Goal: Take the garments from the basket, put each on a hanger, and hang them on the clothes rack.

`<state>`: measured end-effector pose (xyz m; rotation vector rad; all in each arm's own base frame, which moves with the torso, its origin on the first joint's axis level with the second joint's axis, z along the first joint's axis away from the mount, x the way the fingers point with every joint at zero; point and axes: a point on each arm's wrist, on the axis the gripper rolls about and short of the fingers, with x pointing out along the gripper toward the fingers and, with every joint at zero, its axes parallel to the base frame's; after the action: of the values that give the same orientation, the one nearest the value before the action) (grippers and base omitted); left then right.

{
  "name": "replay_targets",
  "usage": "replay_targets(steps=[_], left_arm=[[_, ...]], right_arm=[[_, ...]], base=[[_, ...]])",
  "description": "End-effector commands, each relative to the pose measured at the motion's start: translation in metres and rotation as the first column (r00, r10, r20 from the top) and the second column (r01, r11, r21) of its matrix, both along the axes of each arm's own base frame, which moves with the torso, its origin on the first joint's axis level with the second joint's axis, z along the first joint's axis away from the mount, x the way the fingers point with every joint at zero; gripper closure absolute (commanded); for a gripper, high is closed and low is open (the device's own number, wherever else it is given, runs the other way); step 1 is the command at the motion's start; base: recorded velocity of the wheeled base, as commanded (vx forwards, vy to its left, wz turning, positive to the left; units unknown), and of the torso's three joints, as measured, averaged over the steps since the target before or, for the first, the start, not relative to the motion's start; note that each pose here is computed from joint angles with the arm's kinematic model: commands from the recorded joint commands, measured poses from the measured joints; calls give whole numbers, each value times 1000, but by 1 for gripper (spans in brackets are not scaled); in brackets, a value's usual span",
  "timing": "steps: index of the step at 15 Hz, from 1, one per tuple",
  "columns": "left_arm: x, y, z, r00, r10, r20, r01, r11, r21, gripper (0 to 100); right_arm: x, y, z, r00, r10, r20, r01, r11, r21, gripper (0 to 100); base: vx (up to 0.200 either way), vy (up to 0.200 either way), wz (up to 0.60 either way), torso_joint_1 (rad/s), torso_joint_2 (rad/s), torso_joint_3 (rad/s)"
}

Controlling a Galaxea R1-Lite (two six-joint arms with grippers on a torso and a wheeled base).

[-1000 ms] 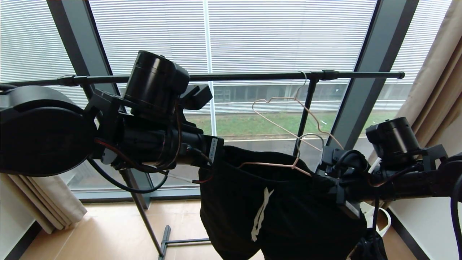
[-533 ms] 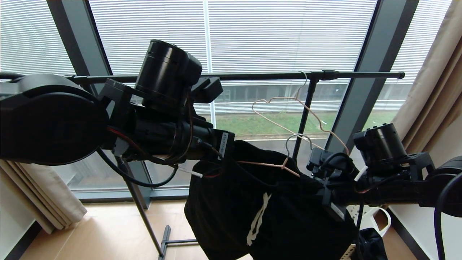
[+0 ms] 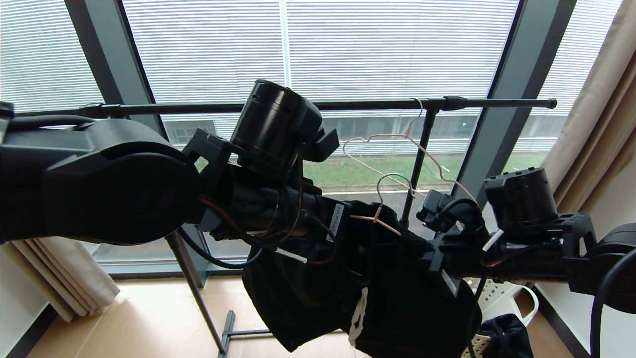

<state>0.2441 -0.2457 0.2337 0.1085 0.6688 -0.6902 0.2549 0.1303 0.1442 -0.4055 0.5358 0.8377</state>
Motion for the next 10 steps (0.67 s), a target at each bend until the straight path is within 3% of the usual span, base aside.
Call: replay_targets(steps=[1,5,10], left_arm=[[6,-4,-7,1000,25,1,-25,999,27,100],[6,-5,-9,998,56,28,-57,996,61,100],[2,-2,-11,997,56,54,-62,993,104,100]], right_arm=[[-3,1,-1,1000,29,11,-29,999,27,100],[-3,1,2,1000,22,8,-23,997,75,100],[-3,3,7,999,38,5,-38,982,186,100]], base=[[0,0,0,0,0,0],[0,0,0,0,0,0],[0,0,0,0,0,0]])
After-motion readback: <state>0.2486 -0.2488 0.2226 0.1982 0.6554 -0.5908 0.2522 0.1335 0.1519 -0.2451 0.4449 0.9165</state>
